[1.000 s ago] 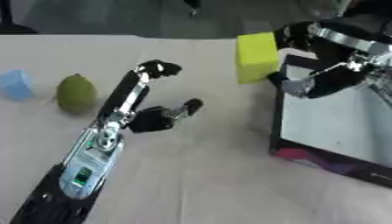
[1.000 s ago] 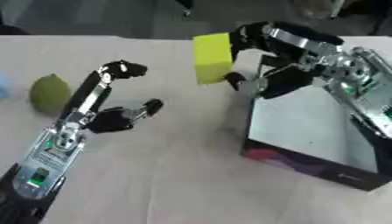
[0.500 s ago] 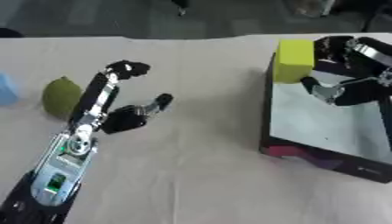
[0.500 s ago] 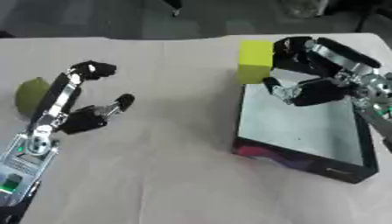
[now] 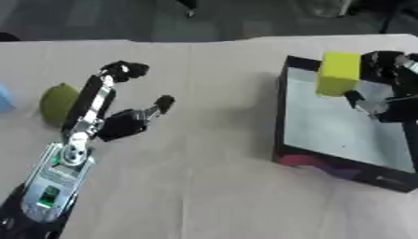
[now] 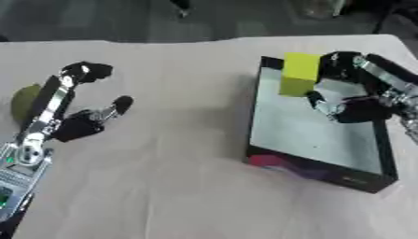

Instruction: Pick up the objects with one hand, pass them to the other hand, and then place them into the box on the other side of the table.

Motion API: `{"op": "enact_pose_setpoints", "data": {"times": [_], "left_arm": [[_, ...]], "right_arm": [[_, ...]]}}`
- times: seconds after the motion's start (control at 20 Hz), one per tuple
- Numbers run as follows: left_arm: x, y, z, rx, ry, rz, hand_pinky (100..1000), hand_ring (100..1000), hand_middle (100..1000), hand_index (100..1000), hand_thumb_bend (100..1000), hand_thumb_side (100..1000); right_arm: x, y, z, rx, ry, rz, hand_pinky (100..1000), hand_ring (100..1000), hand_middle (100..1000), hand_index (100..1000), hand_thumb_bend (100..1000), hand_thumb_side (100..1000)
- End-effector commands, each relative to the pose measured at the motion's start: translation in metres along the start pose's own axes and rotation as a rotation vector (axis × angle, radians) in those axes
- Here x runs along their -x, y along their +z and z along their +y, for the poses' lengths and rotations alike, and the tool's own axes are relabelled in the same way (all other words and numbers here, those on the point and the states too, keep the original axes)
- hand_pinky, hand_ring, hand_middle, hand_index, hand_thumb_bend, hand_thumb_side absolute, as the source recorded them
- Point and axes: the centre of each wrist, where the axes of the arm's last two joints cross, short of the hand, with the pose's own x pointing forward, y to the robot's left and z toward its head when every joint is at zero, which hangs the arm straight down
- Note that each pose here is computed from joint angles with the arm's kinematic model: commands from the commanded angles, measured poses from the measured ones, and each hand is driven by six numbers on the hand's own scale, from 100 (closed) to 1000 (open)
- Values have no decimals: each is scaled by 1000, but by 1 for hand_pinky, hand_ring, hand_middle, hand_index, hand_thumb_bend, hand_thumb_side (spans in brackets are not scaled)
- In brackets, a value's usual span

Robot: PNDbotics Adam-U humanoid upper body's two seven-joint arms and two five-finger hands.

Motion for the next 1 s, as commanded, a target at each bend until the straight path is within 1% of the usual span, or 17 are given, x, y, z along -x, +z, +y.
{"op": "enact_pose_setpoints", "data": {"times": [0.05, 0.15, 0.25, 0.3, 0.35, 0.4, 0.45, 0.55, 0.65, 0.7, 1.0], "left_arm": [[-3, -1, 14, -31, -22, -18, 848, 777, 692, 792, 567, 592], [-2, -1, 15, -34, -24, -15, 848, 777, 692, 792, 568, 591], [-2, -1, 16, -39, -24, -16, 848, 777, 692, 791, 569, 589], [-2, -1, 16, -41, -25, -17, 848, 777, 691, 791, 569, 589], [-2, -1, 16, -43, -25, -17, 848, 776, 691, 791, 569, 589], [-2, -1, 17, -45, -25, -17, 848, 776, 691, 791, 569, 589], [-2, -1, 17, -46, -25, -16, 848, 776, 691, 791, 570, 590], [-2, -1, 18, -48, -26, -14, 847, 776, 690, 791, 570, 588], [-2, -1, 18, -51, -26, -13, 847, 776, 690, 791, 570, 588], [-2, -1, 19, -53, -26, -13, 847, 776, 690, 790, 570, 588], [-1, 0, 20, -60, -26, -11, 847, 775, 689, 790, 570, 586]], "right_arm": [[3, 6, -14, 32, 67, 26, 935, 970, 591, 617, 100, 100], [8, 9, -13, 35, 77, 47, 936, 977, 611, 639, 100, 100], [13, 11, -13, 28, 90, 62, 937, 993, 660, 683, 118, 100], [15, 11, -13, 23, 97, 69, 940, 1000, 711, 724, 153, 100], [17, 12, -13, 20, 103, 78, 943, 1000, 743, 752, 174, 121], [19, 13, -13, 18, 108, 85, 946, 1000, 775, 780, 199, 154], [21, 13, -14, 15, 117, 94, 957, 1000, 861, 856, 273, 260], [25, 15, -14, 15, 139, 112, 974, 1000, 964, 944, 355, 386], [28, 16, -15, 25, 154, 122, 985, 1000, 1000, 976, 385, 445], [29, 16, -16, 31, 160, 127, 988, 1000, 1000, 985, 394, 455], [30, 18, -17, 78, 149, 135, 994, 1000, 1000, 992, 386, 452]]}}
